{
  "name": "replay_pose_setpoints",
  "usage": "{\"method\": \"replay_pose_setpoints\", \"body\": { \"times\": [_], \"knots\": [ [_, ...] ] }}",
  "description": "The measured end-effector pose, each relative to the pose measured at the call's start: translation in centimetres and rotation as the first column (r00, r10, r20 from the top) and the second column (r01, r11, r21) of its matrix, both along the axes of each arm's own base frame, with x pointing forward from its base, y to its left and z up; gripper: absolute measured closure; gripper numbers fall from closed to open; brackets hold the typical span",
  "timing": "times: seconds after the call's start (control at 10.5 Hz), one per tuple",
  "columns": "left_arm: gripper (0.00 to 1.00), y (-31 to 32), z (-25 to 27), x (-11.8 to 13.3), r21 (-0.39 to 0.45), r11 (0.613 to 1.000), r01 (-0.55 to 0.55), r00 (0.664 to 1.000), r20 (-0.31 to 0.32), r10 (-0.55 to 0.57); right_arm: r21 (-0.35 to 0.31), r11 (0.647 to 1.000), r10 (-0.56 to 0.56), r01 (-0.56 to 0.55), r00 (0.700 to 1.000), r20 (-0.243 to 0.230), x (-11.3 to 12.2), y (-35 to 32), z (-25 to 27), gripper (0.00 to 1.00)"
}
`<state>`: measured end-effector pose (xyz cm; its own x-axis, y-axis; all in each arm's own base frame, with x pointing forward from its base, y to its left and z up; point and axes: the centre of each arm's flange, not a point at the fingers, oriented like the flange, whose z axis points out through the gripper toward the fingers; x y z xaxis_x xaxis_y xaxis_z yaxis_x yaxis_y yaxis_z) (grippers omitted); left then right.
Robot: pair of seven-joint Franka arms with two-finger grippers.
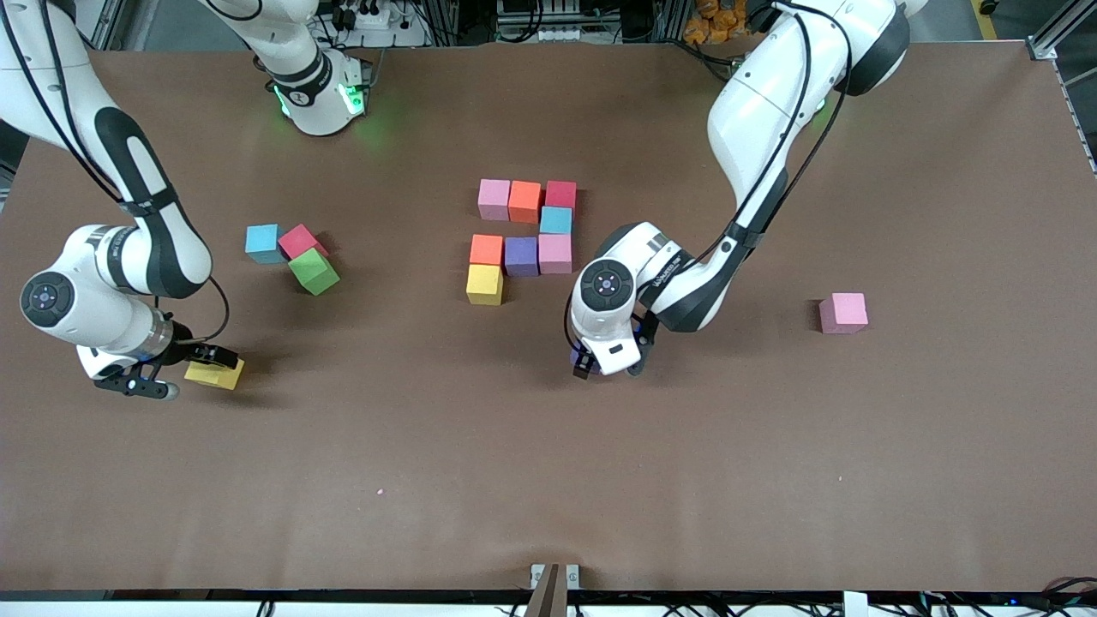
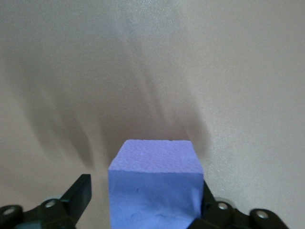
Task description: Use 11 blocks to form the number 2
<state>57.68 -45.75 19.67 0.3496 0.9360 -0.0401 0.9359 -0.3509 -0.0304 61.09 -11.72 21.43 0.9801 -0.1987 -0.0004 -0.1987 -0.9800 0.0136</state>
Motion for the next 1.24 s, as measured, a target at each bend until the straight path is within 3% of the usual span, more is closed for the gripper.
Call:
{"method": "replay_pose_setpoints", "body": {
  "times": [0.19,0.29,0.38,0.48,0.76,0.95,1.24],
  "knots": [
    [0.40,0.6,1.2,0.8,-0.016,1.000,-0.025,1.000,0.005,0.025,-0.004,1.000,-0.021,0.021,0.999,0.024,0.0,-0.9,-1.1,0.10],
    [0.43,1.5,2.3,1.7,-0.019,0.999,-0.046,0.999,0.013,0.046,-0.003,0.999,-0.032,0.032,0.999,0.027,0.0,-1.2,-1.7,0.12],
    [0.46,3.0,4.0,2.9,-0.018,0.997,-0.073,0.997,0.016,0.073,-0.001,0.999,-0.051,0.051,0.998,0.024,0.0,-1.0,-2.0,0.25],
    [0.46,5.2,6.1,4.4,-0.018,0.994,-0.108,0.994,0.027,0.109,0.000,0.998,-0.061,0.061,0.998,0.029,0.2,-0.4,-1.8,0.36],
    [0.46,11.8,11.6,8.3,-0.034,0.978,-0.206,0.975,0.073,0.207,0.007,1.000,-0.014,0.014,1.000,-0.009,1.2,3.3,0.1,0.41],
    [0.46,16.0,11.3,9.9,-0.019,0.969,-0.246,0.967,0.065,0.246,0.029,0.997,0.078,-0.077,0.997,-0.026,1.6,9.5,3.4,0.41],
    [0.46,21.0,10.2,11.1,0.016,0.979,-0.205,0.979,0.026,0.204,0.047,0.965,0.256,-0.256,0.967,0.010,0.9,22.4,5.9,0.41]
  ]
}}
